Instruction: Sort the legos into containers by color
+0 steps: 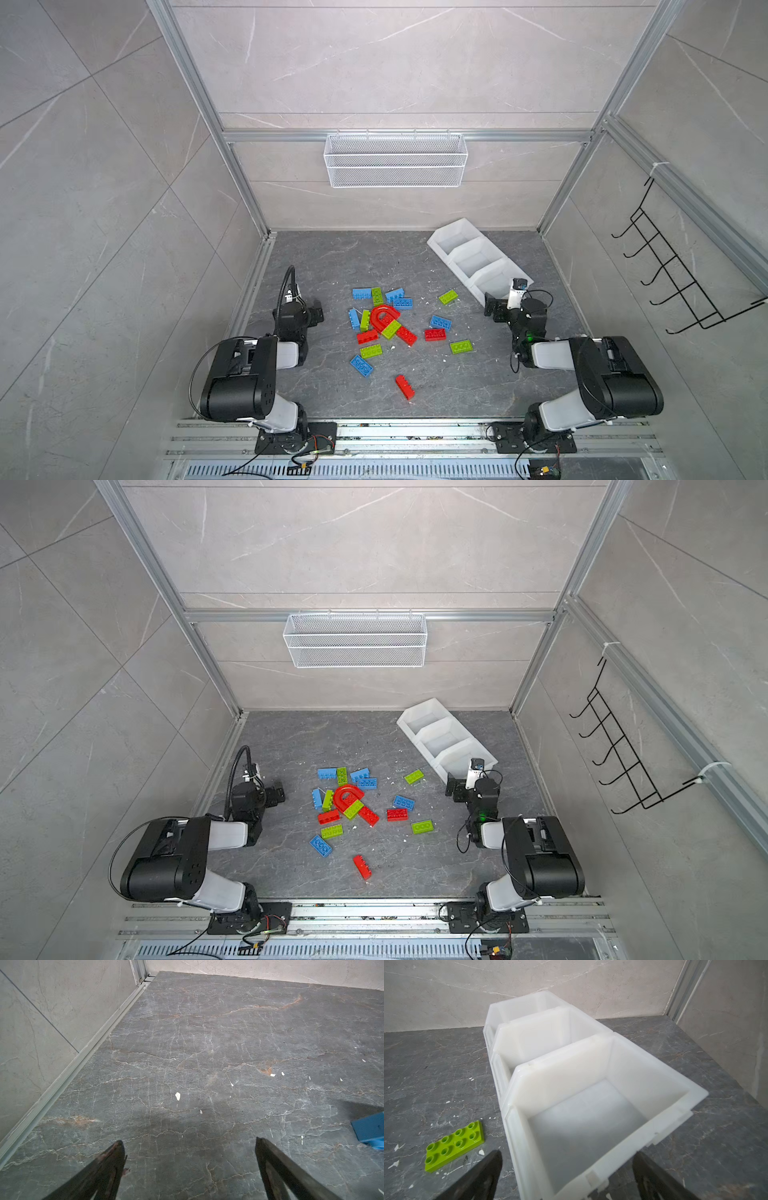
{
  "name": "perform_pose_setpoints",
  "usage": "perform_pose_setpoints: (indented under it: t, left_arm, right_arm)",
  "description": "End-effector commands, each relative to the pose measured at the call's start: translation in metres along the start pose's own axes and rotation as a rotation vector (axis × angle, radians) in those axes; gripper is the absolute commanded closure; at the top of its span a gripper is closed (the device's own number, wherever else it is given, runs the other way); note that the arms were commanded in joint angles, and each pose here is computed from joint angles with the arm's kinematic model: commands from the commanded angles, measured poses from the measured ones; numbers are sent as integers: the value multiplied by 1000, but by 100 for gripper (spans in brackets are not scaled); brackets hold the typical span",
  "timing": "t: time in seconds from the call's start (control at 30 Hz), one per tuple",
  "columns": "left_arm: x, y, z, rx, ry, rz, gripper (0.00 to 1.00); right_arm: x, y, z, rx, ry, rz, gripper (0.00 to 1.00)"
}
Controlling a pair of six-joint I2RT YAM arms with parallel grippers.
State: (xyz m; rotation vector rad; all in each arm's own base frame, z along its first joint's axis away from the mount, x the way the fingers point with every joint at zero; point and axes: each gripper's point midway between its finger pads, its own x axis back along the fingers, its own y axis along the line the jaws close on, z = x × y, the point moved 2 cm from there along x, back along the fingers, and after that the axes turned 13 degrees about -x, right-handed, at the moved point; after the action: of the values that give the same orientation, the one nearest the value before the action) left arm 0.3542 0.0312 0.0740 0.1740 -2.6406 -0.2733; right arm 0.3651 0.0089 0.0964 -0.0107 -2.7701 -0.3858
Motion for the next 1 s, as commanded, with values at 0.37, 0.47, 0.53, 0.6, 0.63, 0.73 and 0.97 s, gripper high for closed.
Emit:
perform_pose_setpoints:
  t: [0.37, 0.47, 0.53, 0.6, 0.63, 0.73, 0.97]
  left_arm:
    - [0, 5, -22, -8, -76, -15, 0]
    - [0, 5, -22, -8, -75, -14, 0]
    - [0, 5, -22, -8, -75, -15, 0]
    - [0, 5, -21, -8, -75, -14, 0]
    - [0, 5, -21, -8, -75, -14, 0]
    - [0, 5, -22, -8, -77, -14, 0]
    - [0, 5, -21, -7, -75, -12, 0]
  right_arm:
    - [-4, 7, -6, 24, -17, -26, 0]
    - [-4, 7, -7, 23, -18, -24, 0]
    - [-4, 7, -7, 22, -19, -25, 0]
    - [-4, 7, -6, 22, -17, -24, 0]
    - [-3, 7, -7, 23, -19, -25, 0]
    - [-4, 7, -6, 23, -16, -27, 0]
    - [-4, 7, -7, 21, -14, -29, 0]
